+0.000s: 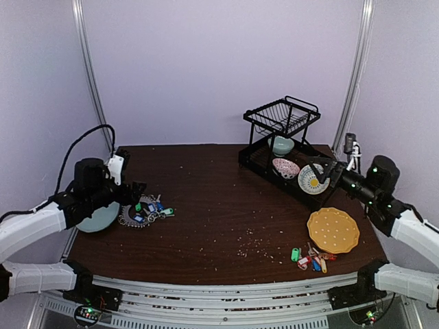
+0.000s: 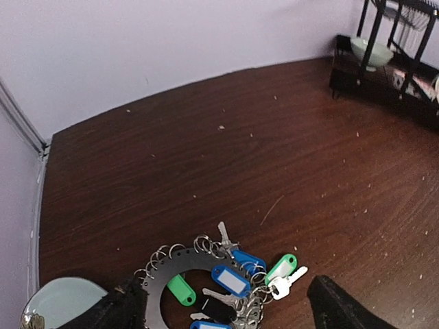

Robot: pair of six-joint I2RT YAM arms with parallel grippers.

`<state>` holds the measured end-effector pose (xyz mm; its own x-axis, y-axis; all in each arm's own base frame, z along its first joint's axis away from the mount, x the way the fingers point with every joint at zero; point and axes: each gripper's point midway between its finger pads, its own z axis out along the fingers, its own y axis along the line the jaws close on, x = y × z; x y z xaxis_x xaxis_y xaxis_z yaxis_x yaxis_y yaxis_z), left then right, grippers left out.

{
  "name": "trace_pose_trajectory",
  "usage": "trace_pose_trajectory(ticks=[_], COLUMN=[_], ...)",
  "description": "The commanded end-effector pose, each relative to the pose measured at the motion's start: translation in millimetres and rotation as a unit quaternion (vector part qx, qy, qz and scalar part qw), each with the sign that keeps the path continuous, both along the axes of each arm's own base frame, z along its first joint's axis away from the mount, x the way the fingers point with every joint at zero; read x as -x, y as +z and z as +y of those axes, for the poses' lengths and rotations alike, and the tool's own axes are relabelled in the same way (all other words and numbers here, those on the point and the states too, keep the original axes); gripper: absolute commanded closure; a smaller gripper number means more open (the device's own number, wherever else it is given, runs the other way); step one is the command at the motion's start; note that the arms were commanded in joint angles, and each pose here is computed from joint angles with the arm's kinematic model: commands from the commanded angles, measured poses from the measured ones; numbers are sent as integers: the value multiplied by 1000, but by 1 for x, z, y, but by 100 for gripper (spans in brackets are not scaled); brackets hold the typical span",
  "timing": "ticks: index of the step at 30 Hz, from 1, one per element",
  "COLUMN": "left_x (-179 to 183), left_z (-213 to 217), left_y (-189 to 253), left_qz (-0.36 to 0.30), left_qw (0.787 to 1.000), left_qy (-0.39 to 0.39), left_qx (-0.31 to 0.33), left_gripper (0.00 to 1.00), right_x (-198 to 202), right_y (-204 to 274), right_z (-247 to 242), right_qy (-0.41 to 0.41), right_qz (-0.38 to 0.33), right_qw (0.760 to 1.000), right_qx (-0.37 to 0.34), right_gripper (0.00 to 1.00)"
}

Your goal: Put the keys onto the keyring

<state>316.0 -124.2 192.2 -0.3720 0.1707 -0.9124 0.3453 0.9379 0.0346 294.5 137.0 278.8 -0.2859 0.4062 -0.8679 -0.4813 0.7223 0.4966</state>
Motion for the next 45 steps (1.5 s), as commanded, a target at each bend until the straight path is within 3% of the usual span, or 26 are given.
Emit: trace_pose_trajectory(ticks=[1, 6, 12, 17, 21, 26, 33, 35, 39, 42, 45], left_x=[-2, 0, -10, 2, 16, 34, 63, 63, 45, 8, -12], left_z=[-20, -21, -17, -39, -56, -116, -225, -240, -237, -191, -137], left_y=[-43, -97, -131, -160, -179, -170, -130, -111, -64, -54, -64], left_qz=[108, 235, 297, 361, 389, 379, 352, 338, 271, 244, 262], left_qw=[990, 966, 945, 924, 909, 902, 890, 891, 916, 947, 959], left_qy=[-67, -55, -37, -75, -103, -169, -283, -301, -295, -206, -107], left_qx=[-61, -95, -134, -99, -106, -121, -59, -35, -30, -39, -13], left_gripper=[19, 27, 26, 29, 34, 38, 38, 37, 36, 34, 38], right_x=[24, 22, 26, 33, 38, 41, 45, 45, 49, 51, 38], right_y=[-9, -13, -32, -48, -50, -48, -52, -57, -68, -72, -76], right_z=[82, 123, 146, 150, 149, 144, 140, 138, 140, 145, 153], right_qy=[146, 156, 173, 177, 178, 169, 163, 163, 171, 181, 166], right_qz=[34, 31, 39, 51, 53, 51, 63, 76, 95, 96, 98], right_qw=[983, 975, 965, 958, 957, 957, 956, 954, 949, 946, 951], right_qx=[103, 157, 191, 219, 224, 228, 234, 240, 248, 250, 243], right_gripper=[6, 3, 0, 0, 0, 0, 0, 0, 0, 0, 2])
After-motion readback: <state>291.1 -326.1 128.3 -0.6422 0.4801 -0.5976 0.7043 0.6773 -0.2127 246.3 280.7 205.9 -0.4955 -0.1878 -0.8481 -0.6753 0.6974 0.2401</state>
